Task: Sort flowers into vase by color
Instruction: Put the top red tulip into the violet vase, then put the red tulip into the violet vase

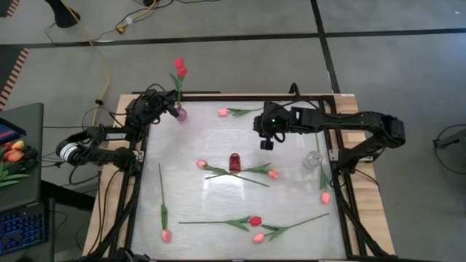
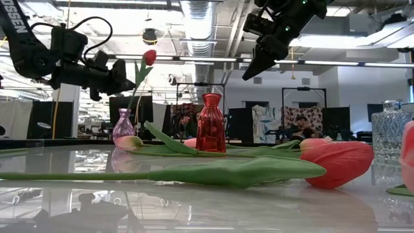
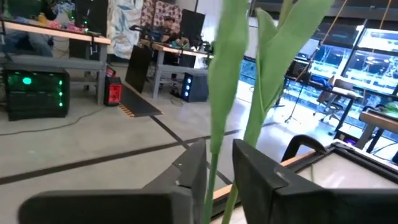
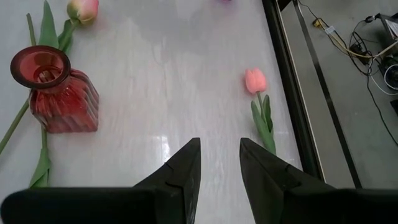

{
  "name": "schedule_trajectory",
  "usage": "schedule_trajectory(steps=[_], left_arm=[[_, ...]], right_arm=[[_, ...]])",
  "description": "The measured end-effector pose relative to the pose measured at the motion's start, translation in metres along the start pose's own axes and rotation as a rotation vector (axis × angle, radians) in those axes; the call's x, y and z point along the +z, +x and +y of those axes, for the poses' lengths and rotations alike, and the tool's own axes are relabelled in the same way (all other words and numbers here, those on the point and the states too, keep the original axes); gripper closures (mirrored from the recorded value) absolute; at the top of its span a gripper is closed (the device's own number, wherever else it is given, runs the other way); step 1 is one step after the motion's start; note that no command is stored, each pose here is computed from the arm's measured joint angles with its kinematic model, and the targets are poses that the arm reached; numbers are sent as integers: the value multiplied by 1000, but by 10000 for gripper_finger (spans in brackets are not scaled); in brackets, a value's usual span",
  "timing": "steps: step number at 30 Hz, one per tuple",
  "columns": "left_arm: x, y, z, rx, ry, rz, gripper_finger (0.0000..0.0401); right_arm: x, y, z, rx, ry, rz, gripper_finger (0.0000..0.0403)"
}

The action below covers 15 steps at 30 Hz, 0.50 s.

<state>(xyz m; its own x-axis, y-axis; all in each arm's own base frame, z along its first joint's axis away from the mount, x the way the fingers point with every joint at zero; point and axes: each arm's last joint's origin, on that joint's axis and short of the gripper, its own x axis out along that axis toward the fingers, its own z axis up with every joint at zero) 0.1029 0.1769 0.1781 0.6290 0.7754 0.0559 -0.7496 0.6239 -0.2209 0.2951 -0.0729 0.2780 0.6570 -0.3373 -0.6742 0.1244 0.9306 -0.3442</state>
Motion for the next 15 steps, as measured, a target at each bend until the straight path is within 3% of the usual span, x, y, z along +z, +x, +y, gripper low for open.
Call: schedule_trajectory(steps=[8,15], left_arm=[[-3,-2,0,15,-19,59,281],[10,-14,-5,15,9,59,274]], right_arm=[[0,0,0,0,-2,1,266],[0,0,0,0,-9,0,266]])
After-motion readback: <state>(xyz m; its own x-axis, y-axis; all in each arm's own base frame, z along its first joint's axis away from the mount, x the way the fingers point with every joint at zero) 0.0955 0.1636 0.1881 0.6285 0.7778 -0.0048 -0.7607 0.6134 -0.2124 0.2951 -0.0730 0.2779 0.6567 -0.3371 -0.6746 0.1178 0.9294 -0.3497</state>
